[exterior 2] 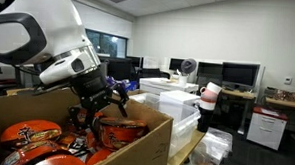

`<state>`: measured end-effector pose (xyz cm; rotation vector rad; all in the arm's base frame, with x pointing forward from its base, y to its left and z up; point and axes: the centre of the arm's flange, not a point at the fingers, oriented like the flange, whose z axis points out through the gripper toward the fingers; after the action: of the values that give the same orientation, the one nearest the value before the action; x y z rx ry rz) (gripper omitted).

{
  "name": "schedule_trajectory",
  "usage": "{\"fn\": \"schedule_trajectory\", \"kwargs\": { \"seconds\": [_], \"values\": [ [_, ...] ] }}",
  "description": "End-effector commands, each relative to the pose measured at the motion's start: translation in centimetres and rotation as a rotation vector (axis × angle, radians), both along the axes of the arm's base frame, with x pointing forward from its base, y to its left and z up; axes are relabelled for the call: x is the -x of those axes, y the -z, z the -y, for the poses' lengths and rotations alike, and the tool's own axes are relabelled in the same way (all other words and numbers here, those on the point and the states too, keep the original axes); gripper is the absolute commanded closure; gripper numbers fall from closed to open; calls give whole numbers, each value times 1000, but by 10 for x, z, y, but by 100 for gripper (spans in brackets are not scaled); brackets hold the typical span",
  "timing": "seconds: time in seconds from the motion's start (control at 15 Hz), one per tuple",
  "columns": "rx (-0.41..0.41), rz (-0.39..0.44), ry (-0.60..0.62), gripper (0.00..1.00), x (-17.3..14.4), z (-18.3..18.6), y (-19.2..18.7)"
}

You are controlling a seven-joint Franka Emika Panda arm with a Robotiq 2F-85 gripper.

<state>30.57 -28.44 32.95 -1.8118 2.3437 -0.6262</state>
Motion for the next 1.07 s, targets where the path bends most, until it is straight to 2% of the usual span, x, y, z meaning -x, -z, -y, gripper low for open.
{"fn": "schedule_trajectory", "kwargs": {
  "seconds": [0.0, 1.0],
  "values": [
    [16, 18, 15, 0, -1, 1, 3],
    [48, 42, 5, 0, -7, -2, -1]
  ]
}}
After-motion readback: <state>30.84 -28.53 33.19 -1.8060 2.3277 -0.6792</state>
